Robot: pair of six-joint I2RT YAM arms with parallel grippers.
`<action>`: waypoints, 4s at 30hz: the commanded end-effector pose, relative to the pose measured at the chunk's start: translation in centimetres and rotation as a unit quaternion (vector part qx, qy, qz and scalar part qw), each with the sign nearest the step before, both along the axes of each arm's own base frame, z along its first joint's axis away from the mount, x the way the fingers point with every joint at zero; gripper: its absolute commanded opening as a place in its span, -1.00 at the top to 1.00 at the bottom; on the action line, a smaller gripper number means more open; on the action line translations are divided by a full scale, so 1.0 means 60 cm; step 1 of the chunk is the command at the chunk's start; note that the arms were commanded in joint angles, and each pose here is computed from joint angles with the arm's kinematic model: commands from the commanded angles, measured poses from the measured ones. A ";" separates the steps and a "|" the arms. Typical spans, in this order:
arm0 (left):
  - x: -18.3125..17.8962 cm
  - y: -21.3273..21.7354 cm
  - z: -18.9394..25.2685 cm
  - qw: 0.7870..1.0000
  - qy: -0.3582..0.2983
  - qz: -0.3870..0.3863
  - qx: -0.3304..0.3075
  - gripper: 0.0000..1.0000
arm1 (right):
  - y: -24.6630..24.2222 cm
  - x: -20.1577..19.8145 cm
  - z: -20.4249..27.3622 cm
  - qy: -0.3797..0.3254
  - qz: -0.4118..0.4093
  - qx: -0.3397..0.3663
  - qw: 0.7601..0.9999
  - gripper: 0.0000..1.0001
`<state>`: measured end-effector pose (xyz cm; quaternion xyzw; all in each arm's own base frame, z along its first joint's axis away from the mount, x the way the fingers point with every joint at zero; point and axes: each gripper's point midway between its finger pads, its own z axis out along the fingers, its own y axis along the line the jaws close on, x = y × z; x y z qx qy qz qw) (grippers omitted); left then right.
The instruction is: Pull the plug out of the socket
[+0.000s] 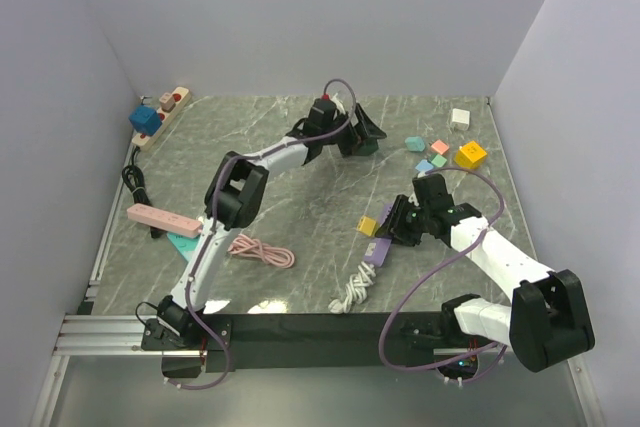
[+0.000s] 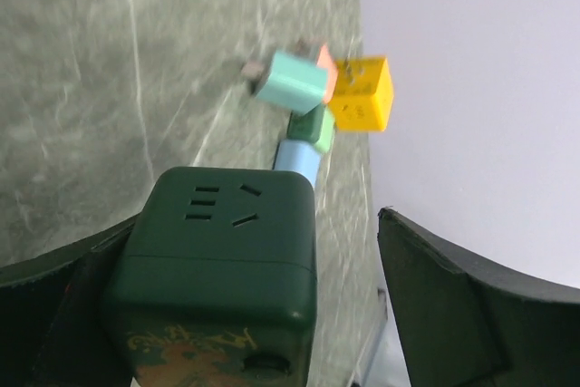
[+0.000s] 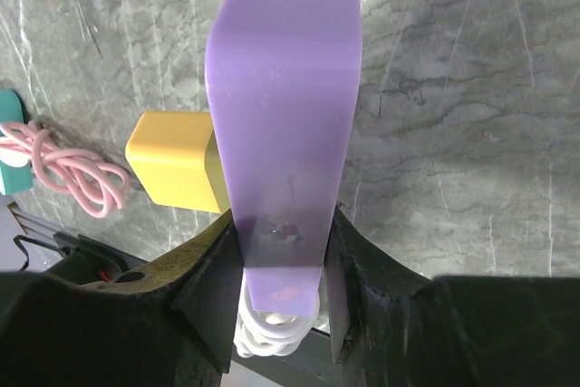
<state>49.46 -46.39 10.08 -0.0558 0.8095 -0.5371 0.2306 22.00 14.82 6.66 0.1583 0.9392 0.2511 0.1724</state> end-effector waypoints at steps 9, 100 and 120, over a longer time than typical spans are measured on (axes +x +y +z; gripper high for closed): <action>0.024 0.035 0.057 0.983 -0.106 0.057 0.139 -0.99 | 0.007 0.011 0.021 -0.028 0.016 0.011 0.999 1.00; -0.345 0.244 -0.015 0.990 -0.045 -0.042 0.128 0.99 | 0.041 0.058 -0.152 0.116 0.088 -0.050 0.988 1.00; -0.353 0.512 0.207 0.946 -0.103 0.251 0.178 0.99 | 0.451 0.129 -0.070 0.093 0.245 0.097 0.960 0.86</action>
